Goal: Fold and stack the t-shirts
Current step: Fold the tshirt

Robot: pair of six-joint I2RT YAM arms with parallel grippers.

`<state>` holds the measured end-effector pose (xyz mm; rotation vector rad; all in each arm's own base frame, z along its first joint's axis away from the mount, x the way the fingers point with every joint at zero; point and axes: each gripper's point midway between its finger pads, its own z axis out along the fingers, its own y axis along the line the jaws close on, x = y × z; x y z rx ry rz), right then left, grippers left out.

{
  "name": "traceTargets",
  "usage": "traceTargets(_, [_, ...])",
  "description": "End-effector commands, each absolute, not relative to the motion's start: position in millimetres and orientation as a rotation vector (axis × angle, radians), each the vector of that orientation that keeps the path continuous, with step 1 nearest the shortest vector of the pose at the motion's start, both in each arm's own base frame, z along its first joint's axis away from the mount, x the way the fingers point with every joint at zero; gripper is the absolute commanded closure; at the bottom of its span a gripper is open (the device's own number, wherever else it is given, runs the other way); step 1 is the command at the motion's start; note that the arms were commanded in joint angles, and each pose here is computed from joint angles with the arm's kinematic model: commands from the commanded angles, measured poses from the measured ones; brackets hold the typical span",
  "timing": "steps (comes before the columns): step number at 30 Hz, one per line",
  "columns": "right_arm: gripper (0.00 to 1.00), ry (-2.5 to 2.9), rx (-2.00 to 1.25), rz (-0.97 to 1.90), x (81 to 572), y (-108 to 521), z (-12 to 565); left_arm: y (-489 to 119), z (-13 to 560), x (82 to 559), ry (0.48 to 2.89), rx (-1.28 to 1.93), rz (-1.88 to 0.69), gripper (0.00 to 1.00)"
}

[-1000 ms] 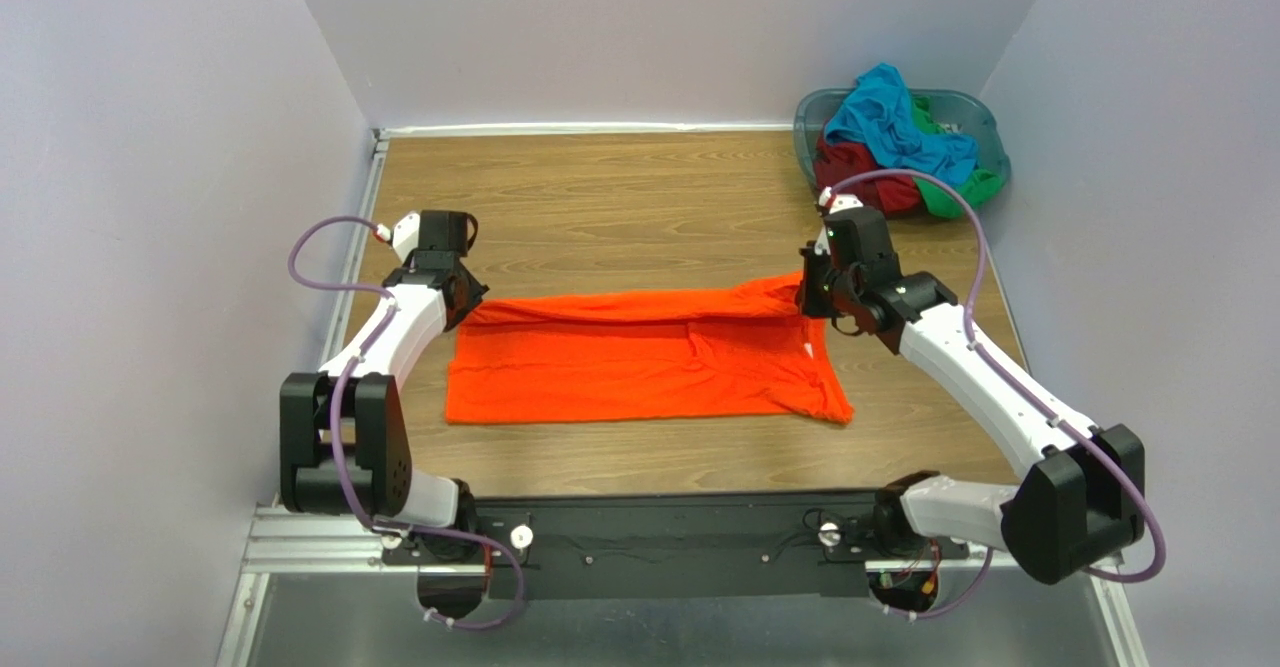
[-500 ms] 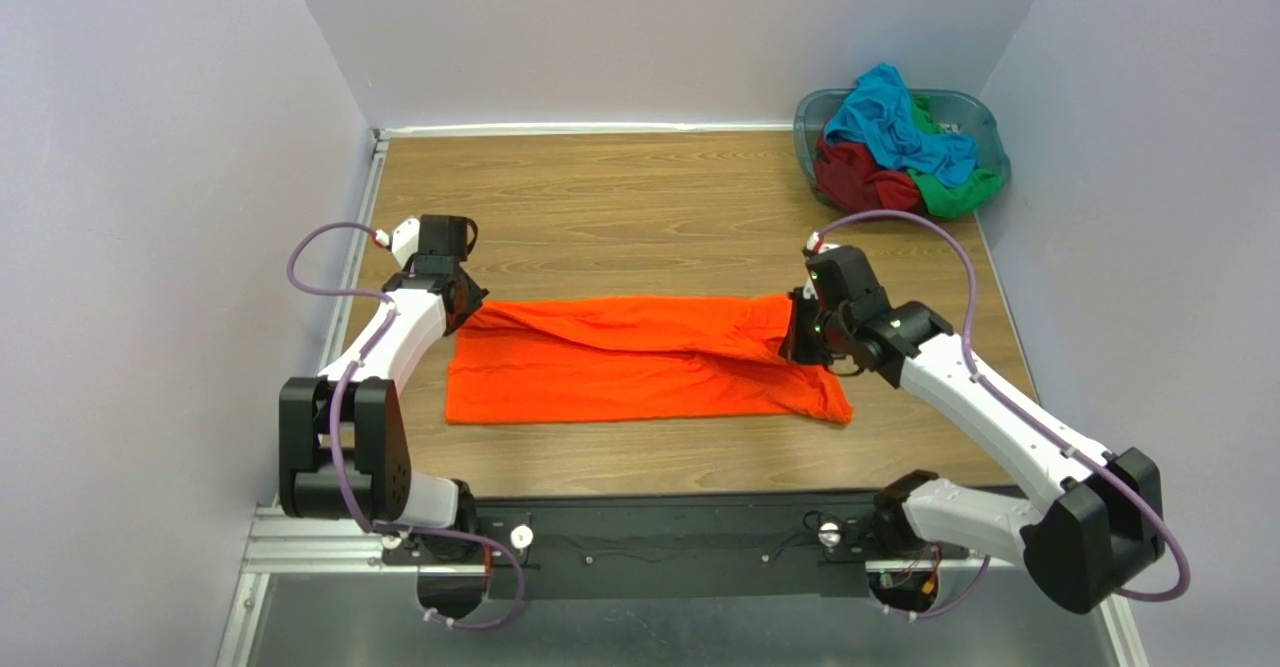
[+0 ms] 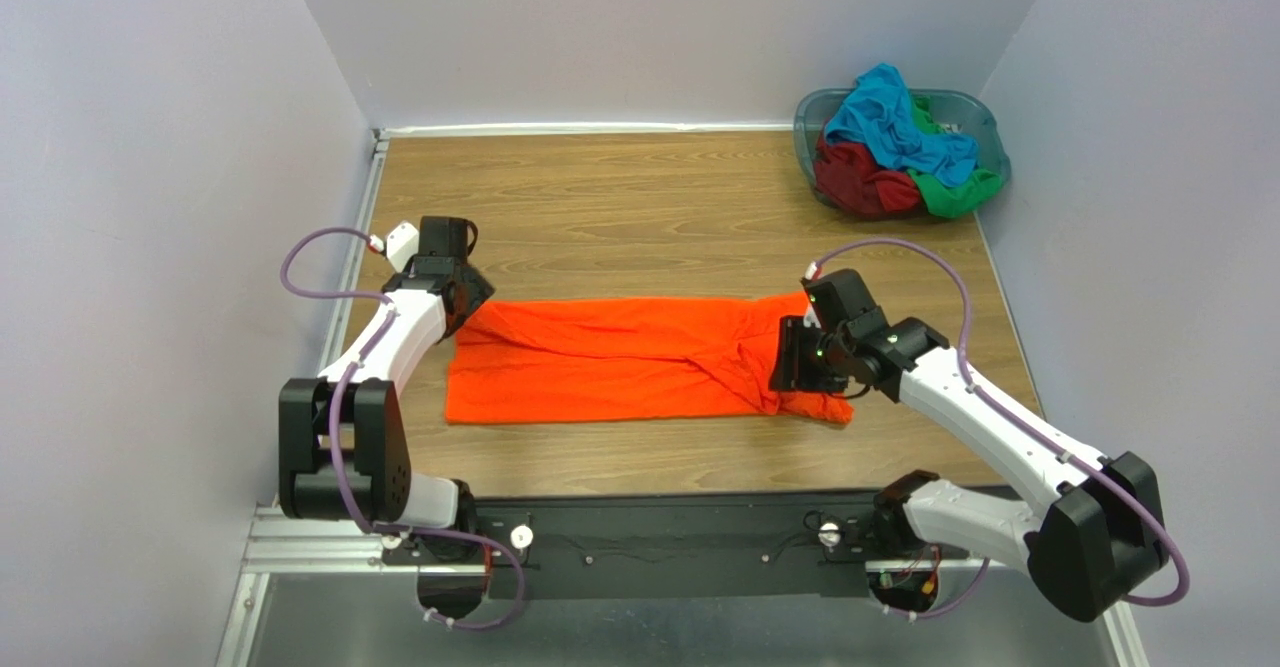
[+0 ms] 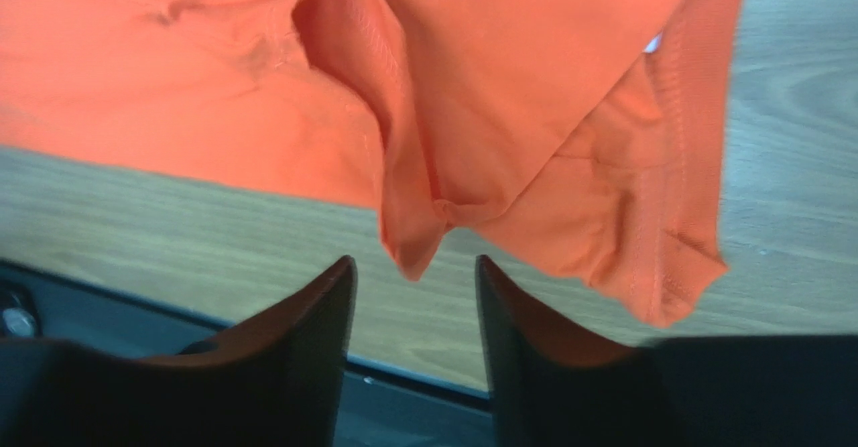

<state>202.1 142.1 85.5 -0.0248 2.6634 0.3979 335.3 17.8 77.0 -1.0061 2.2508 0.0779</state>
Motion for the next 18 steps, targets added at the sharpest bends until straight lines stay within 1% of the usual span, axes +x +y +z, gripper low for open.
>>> traceTargets(1, [0.20,2.699,-0.142,0.584,177,160,90,34,83,314,2.205,-1.084,0.195,0.02])
traceTargets(2, [0.01,2.679,-0.167,0.619,175,163,96,34,90,312,2.188,-1.090,0.187,0.02])
traceTargets(4, [0.00,2.651,-0.179,0.631,178,164,103,33,100,314,2.155,-1.098,0.160,0.02])
traceTargets(8, [0.00,2.586,-0.167,0.583,199,165,122,30,133,324,2.083,-1.072,0.086,0.02])
traceTargets(11, [0.00,2.587,-0.148,0.520,216,165,121,19,139,333,2.098,-1.023,0.009,0.02])
traceTargets(16, [0.00,2.592,-0.197,0.522,244,182,113,-10,125,348,2.157,-0.934,-0.128,0.02])
traceTargets(18, [0.00,2.591,-0.219,0.493,257,185,107,-22,117,353,2.191,-0.888,-0.143,0.02])
